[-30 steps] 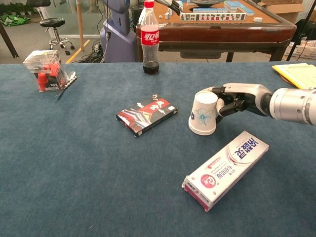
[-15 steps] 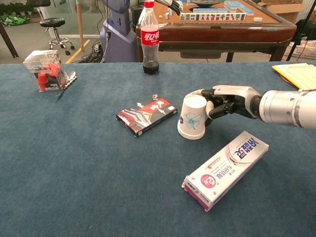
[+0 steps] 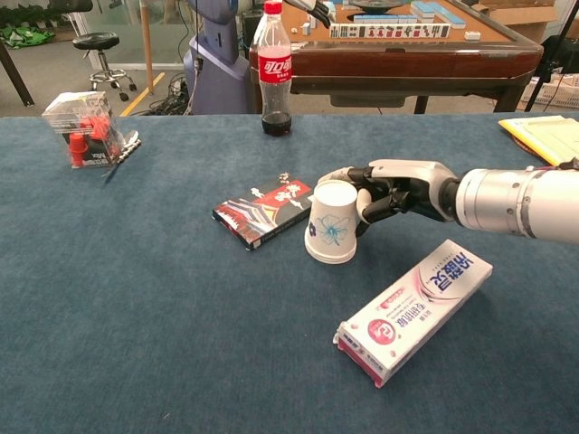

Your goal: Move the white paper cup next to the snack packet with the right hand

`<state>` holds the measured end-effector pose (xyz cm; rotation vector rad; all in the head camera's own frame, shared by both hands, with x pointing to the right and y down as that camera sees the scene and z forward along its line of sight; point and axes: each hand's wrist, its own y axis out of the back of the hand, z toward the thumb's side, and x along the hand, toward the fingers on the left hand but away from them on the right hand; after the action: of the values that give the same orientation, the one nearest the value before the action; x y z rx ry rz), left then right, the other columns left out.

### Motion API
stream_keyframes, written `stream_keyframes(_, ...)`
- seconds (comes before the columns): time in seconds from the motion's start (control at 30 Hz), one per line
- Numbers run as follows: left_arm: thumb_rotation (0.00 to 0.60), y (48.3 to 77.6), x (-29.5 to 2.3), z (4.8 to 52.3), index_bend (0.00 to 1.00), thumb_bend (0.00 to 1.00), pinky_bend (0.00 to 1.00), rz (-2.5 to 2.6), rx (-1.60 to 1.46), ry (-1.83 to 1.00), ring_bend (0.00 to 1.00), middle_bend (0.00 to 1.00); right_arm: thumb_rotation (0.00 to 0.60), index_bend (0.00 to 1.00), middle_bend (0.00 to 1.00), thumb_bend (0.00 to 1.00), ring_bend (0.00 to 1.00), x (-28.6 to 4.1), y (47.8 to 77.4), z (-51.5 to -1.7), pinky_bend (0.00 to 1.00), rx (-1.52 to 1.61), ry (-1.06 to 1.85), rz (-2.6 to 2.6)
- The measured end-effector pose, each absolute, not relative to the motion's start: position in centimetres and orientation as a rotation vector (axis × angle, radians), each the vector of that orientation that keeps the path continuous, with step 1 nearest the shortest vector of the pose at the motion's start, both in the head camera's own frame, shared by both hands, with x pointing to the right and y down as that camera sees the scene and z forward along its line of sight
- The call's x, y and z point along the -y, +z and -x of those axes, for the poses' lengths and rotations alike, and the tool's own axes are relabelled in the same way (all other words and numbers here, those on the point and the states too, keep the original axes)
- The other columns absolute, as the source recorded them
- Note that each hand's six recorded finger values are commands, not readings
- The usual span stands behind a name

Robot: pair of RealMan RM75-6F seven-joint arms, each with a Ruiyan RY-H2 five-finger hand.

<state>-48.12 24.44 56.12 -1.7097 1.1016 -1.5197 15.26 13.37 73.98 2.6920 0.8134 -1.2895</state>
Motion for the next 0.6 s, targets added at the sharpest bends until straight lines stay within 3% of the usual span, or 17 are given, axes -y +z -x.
stream_keyframes(0.47, 0.6, 56.2, -24.4, 48.3, 0.47, 0.02, 0.58, 1.709, -1.103, -1.526, 0.45, 0.53, 0.6, 0.1, 0.2, 0.99, 0.18, -13.6, 73.6, -14.6, 0.33, -0.794, -1.277, -2.725)
stream_keyframes(0.53, 0.6, 56.2, -24.4, 48.3, 0.47, 0.02, 0.58, 1.708, -1.102, -1.527, 0.45, 0.53, 0.6, 0.1, 0.19, 0.89, 0.18, -13.3, 73.1, -14.9, 0.33, -0.812, -1.28, -2.752)
stream_keyframes(0.6, 0.6, 56.3, -24.4, 48.3, 0.47, 0.02, 0.58, 1.709, -1.1, -1.528, 0.45, 0.53, 0.6, 0.1, 0.17, 0.71, 0.18, -12.9, 72.5, -15.2, 0.33, -0.829, -1.28, -2.773)
